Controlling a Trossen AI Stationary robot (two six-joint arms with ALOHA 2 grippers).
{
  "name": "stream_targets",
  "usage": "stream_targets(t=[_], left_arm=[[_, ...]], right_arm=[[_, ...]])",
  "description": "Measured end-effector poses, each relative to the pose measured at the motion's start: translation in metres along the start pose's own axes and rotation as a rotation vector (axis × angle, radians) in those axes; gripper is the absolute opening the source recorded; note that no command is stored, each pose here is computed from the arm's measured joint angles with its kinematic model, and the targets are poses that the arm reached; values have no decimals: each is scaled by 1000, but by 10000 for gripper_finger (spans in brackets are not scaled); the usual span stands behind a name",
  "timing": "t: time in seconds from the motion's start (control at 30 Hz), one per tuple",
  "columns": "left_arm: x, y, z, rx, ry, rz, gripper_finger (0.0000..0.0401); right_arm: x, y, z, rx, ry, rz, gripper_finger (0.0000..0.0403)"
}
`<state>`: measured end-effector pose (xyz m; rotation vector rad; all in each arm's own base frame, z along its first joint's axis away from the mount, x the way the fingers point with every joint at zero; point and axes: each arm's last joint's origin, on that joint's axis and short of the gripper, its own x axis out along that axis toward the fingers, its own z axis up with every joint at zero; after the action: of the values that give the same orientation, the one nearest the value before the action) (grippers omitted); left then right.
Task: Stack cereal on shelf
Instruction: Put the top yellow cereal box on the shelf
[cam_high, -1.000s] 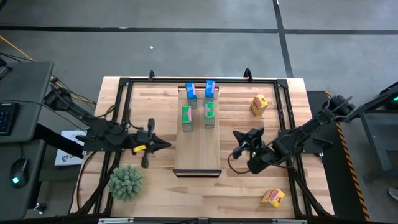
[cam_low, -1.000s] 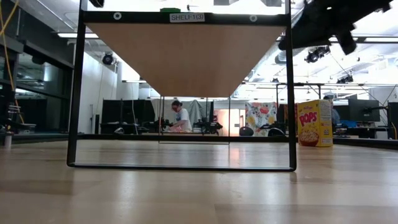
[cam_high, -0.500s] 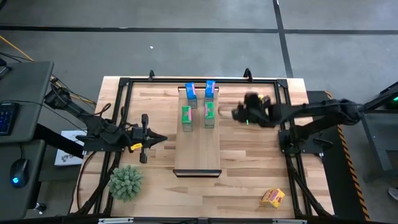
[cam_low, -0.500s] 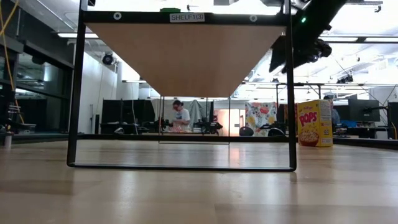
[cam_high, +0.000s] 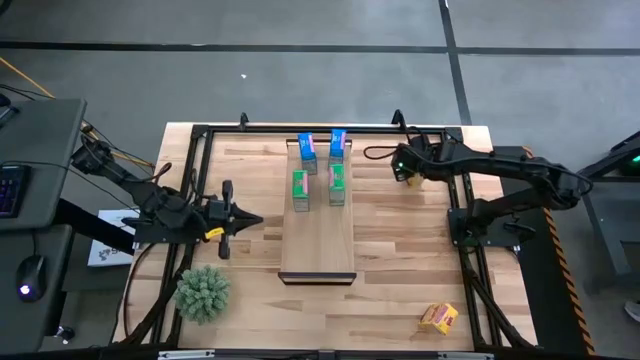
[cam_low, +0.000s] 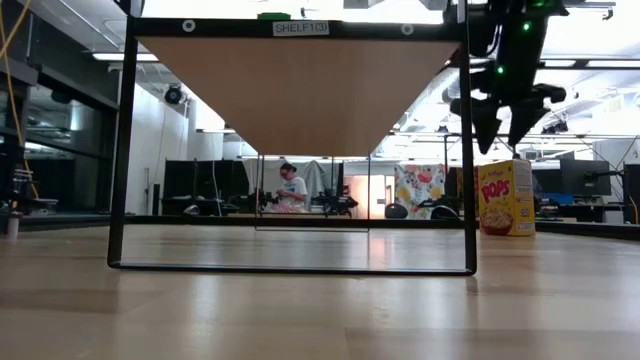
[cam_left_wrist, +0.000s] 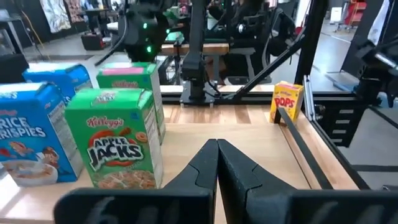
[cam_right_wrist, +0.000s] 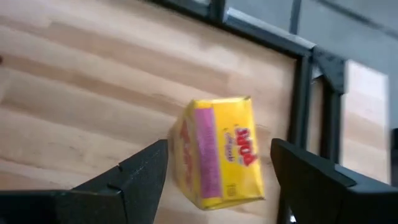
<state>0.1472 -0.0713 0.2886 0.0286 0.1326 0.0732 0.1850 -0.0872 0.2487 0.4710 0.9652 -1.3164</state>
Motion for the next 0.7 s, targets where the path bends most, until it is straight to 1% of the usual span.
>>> stream_targets(t=[0.1,0.23,0.33,0.43,0.53,0.6,0.7], left_arm=[[1,2,3,16,-25,16,0],[2,5,4,8,-36,38,0],[3,7,4,7,-35,52,0],[4,8,4,-2,-35,58,0],[4,7,4,-17,-33,57,0],[4,7,4,-17,-28,58,0],[4,8,2,-24,-17,58,0]], right_arm=[[12,-1,-2,-19,40,25,277],[24,-5,-7,-22,66,3,277],[30,-5,-10,-9,76,25,277],[37,-4,-12,-25,82,51,277],[45,-5,-16,-7,88,52,277],[49,-7,-17,5,91,44,272],[52,-8,-18,28,93,37,253]])
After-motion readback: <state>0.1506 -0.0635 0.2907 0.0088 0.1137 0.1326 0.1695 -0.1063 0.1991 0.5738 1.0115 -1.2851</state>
